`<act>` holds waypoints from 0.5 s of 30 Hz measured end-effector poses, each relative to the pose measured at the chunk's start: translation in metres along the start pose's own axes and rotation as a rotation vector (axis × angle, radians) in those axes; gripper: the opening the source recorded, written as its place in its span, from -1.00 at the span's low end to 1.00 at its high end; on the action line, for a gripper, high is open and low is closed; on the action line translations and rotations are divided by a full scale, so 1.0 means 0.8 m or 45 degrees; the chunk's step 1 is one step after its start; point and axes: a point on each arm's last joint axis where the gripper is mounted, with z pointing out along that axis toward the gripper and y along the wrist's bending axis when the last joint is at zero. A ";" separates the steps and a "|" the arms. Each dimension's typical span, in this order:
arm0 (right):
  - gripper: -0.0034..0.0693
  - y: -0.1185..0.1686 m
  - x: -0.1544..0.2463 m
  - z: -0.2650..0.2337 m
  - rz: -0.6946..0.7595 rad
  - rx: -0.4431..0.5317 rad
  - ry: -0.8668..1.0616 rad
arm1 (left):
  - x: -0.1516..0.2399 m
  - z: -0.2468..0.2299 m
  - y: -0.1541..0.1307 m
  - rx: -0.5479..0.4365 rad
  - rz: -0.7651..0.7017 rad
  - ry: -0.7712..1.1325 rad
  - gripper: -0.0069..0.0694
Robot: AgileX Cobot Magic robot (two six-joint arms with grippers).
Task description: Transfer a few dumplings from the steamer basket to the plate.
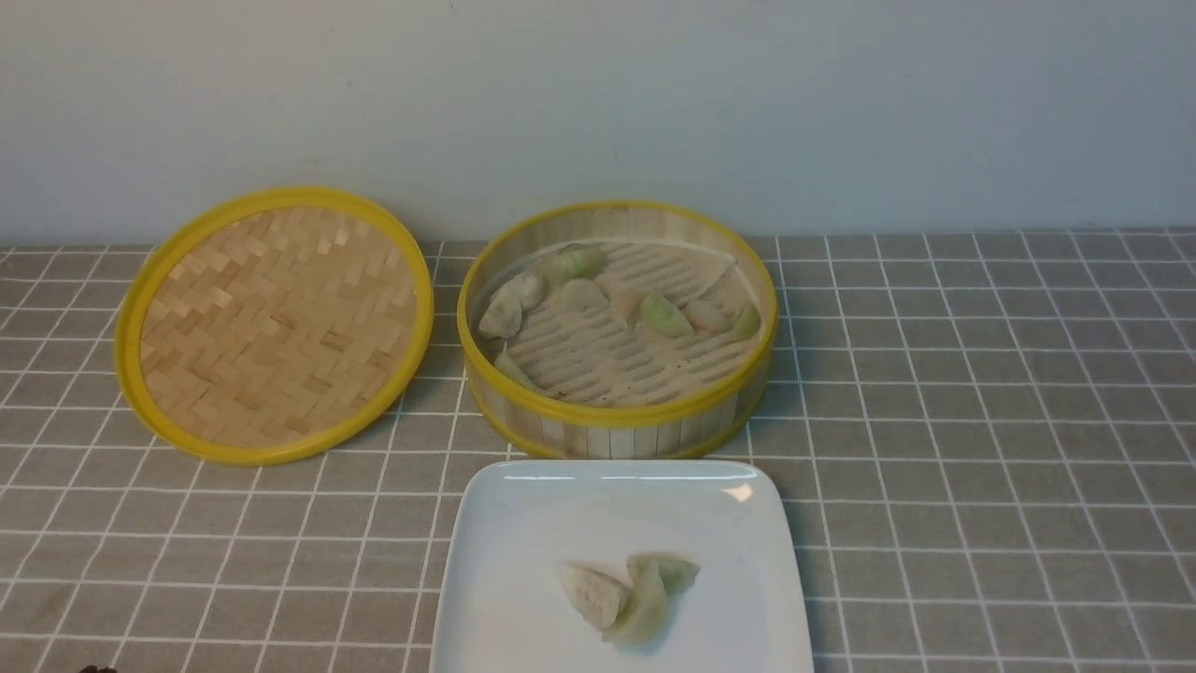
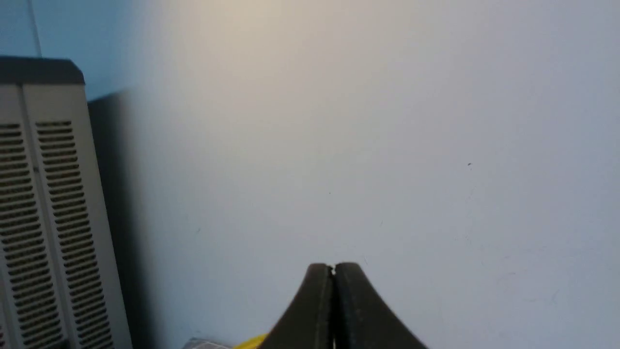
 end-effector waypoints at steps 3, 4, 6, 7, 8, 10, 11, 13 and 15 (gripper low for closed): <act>-0.95 -0.003 0.016 -0.009 0.136 -0.006 -0.005 | 0.000 0.000 0.000 0.000 0.000 0.000 -0.83; -0.95 -0.004 0.021 -0.010 0.194 -0.010 -0.003 | 0.000 0.000 0.000 0.000 0.000 0.000 -0.83; -0.95 -0.004 0.028 -0.009 0.265 -0.010 0.013 | 0.000 0.000 0.000 0.000 0.000 0.000 -0.83; -0.95 -0.005 0.031 -0.009 0.291 -0.008 0.023 | 0.000 0.000 0.000 0.000 0.000 0.000 -0.83; -0.95 -0.005 0.032 -0.008 0.298 -0.007 0.027 | 0.000 0.000 0.000 0.000 0.000 0.000 -0.83; -0.95 -0.005 0.034 -0.008 0.309 -0.006 0.032 | 0.000 0.000 0.000 0.000 0.000 0.000 -0.83; -0.95 -0.005 0.034 -0.008 0.310 -0.006 0.033 | 0.000 0.000 0.000 0.000 0.000 0.000 -0.83; -0.95 -0.005 0.033 -0.008 0.304 -0.011 0.021 | 0.000 0.000 0.000 0.000 0.000 0.000 -0.83; -0.95 -0.005 0.032 -0.008 0.278 -0.014 0.008 | 0.000 0.000 0.000 0.000 0.000 0.000 -0.83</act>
